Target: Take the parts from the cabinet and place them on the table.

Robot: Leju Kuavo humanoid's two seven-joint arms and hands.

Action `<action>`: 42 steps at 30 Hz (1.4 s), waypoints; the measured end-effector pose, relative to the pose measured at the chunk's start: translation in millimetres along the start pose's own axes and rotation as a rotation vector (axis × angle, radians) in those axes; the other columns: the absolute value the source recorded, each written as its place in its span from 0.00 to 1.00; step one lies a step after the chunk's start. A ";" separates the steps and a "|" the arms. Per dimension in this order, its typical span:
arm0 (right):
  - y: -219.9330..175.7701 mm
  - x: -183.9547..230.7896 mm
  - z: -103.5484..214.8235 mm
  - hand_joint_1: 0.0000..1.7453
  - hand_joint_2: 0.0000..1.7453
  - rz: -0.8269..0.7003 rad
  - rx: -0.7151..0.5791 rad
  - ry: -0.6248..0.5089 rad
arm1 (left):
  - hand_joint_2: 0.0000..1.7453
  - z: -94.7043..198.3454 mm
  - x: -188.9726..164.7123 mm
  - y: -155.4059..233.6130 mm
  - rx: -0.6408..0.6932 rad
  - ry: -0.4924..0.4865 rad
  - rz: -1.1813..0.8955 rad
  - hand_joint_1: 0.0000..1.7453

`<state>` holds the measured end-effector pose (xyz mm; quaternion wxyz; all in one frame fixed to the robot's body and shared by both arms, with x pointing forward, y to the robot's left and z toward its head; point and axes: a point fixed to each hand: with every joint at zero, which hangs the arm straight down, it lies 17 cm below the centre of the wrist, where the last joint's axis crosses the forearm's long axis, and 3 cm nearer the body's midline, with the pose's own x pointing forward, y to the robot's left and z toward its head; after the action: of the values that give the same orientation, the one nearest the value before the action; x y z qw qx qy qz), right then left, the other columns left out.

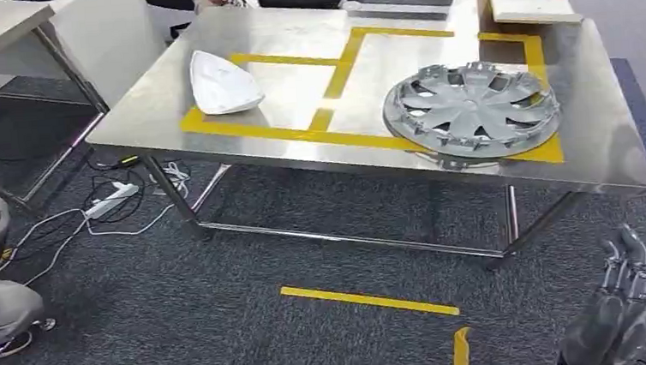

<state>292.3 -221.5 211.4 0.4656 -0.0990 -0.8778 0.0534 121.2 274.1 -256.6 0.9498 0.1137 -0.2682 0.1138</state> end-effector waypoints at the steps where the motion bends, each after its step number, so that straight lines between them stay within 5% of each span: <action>1: -10.6 -17.9 9.4 0.00 0.00 0.025 -0.049 0.080 | 0.00 0.3 -0.9 0.8 0.008 0.002 0.000 0.00; 6: -66.5 -116.6 61.4 0.00 0.00 0.197 -0.191 0.379 | 0.00 3.8 -5.7 3.0 0.060 0.010 0.032 0.00; 9: -86.4 -202.5 135.3 0.00 0.00 0.309 -0.164 0.717 | 0.00 6.7 -16.6 3.1 0.069 0.049 0.047 0.00; 10: -82.2 -262.8 222.7 0.00 0.00 0.306 -0.126 1.070 | 0.00 7.3 -19.5 0.5 0.054 0.063 0.037 0.00; 12: -56.3 -290.4 382.8 0.00 0.00 0.187 -0.112 1.689 | 0.00 4.6 -12.3 -3.5 0.022 0.045 0.016 0.00; 13: -36.3 -279.8 436.4 0.00 0.00 0.126 -0.091 1.901 | 0.00 3.1 -9.5 -2.6 0.015 0.039 0.010 0.00; 15: 1.3 -265.6 476.3 0.00 0.00 0.036 -0.017 2.055 | 0.00 1.7 -9.0 -1.9 0.003 0.041 -0.010 0.00; 21: 62.8 -251.0 491.6 0.00 0.00 -0.111 0.123 2.120 | 0.00 -3.0 1.5 -9.7 -0.049 0.035 -0.066 0.00; 42: 107.6 -215.9 520.9 0.00 0.00 -0.115 0.491 2.128 | 0.00 2.7 5.5 -39.4 -0.186 -0.030 -0.333 0.00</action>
<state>-7.6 -165.7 -274.9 0.9948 0.0425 0.0054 0.0923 135.3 236.9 -257.5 0.9579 0.0698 -0.2690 -0.0722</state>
